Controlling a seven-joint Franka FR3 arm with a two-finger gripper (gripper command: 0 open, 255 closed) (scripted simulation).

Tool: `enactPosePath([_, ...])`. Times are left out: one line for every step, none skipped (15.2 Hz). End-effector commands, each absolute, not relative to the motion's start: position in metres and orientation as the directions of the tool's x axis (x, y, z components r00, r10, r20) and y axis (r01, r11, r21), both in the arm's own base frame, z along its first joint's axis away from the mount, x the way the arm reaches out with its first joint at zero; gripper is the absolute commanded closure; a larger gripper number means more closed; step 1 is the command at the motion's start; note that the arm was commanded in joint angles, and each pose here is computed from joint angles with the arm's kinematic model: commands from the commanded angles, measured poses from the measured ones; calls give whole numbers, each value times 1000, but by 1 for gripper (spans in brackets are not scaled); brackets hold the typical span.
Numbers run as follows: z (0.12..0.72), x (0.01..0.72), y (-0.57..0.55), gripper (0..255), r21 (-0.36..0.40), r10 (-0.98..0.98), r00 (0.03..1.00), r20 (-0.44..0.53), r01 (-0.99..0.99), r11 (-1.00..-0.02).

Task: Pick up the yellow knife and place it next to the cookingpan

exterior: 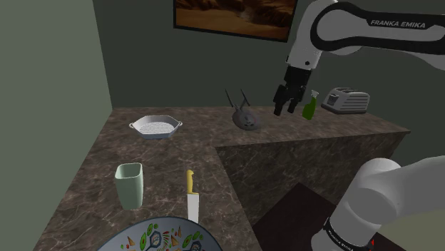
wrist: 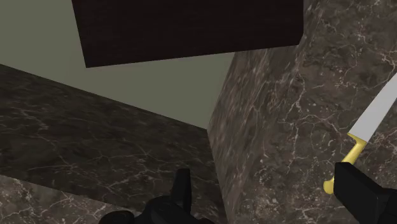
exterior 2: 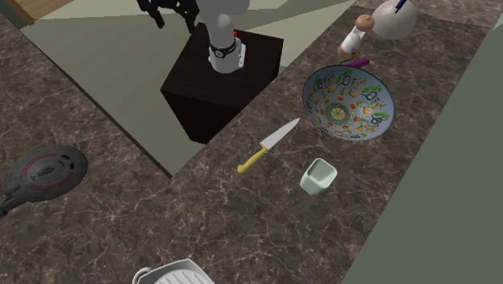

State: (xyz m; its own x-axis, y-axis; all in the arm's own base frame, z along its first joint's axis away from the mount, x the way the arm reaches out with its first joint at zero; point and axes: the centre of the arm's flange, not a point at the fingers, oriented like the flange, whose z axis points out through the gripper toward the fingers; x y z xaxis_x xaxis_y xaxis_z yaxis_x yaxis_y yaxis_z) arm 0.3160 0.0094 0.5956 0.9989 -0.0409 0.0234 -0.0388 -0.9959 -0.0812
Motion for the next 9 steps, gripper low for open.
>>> enactPosePath([596,316,9,0,-81,-41,999,23,-39,-996])
enactPosePath([587,320,19,0,-79,-42,999,25,-40,-996])
enactPosePath([579,323,29,0,-78,-43,999,26,-41,-996])
enactPosePath([571,327,39,0,-76,-44,999,27,-41,-996])
enactPosePath([562,331,48,0,-74,-44,999,28,-42,-996])
enactPosePath([554,335,58,0,-72,-45,999,29,-43,-996])
enactPosePath([546,338,68,0,-70,-46,998,31,-44,-997])
enactPosePath([537,342,77,0,-68,-47,998,32,-45,-997])
enactPosePath([529,346,87,0,-67,-48,998,33,-46,-997])
